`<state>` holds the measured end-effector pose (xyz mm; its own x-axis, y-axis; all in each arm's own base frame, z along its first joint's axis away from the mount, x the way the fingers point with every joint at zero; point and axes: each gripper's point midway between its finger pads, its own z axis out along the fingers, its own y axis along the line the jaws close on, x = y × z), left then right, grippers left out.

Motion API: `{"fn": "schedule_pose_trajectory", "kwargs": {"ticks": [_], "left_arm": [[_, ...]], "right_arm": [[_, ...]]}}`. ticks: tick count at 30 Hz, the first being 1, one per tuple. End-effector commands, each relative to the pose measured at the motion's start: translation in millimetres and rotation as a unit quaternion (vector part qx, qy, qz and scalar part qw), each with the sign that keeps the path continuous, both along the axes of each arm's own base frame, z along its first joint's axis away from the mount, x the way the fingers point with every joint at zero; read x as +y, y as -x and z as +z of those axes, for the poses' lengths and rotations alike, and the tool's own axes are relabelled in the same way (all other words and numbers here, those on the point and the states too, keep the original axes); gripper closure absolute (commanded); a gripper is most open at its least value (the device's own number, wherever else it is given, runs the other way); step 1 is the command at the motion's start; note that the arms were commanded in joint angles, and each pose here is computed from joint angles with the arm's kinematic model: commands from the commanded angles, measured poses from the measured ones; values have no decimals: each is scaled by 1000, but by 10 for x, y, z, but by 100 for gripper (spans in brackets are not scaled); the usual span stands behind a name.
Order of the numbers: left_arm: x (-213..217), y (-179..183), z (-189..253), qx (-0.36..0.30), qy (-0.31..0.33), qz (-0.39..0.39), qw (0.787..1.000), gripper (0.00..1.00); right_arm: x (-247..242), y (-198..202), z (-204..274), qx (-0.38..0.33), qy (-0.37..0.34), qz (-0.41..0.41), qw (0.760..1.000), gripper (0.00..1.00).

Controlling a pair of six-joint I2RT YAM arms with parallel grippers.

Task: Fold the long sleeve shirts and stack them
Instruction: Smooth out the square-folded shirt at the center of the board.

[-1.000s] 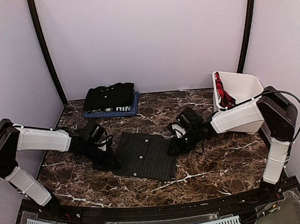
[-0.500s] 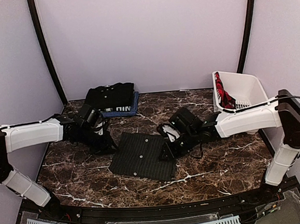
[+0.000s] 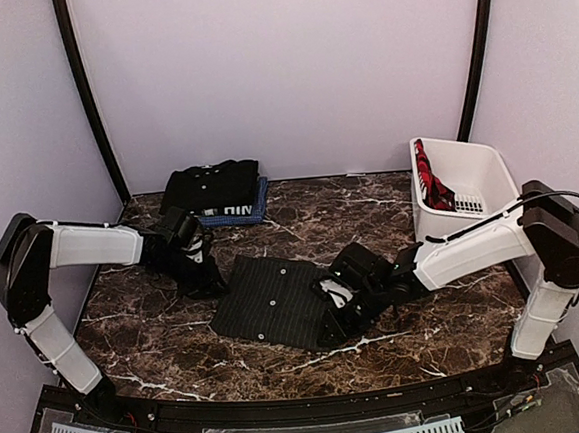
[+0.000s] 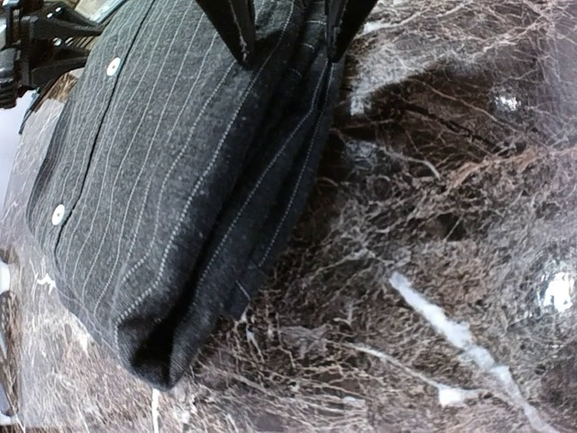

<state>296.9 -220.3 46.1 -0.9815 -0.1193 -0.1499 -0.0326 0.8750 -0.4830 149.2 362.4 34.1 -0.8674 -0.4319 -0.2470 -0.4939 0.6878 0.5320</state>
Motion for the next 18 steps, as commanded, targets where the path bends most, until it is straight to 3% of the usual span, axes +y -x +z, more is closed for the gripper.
{"fn": "schedule_pose_trajectory", "kwargs": {"ticks": [1, 9, 14, 18], "left_arm": [[-29, -129, 121, -28, 13, -9, 999, 72], [-21, -123, 197, -47, 19, -24, 998, 47], [-39, -103, 110, -38, 15, -42, 998, 45], [-47, -114, 49, -37, 9, -54, 998, 49]], "right_arm": [[39, 53, 16, 1, -11, 1, 1000, 73], [37, -47, 188, -28, -17, -13, 999, 72], [49, -122, 318, -49, -23, -22, 998, 69], [-9, -238, 440, -81, -12, -38, 996, 67]]}}
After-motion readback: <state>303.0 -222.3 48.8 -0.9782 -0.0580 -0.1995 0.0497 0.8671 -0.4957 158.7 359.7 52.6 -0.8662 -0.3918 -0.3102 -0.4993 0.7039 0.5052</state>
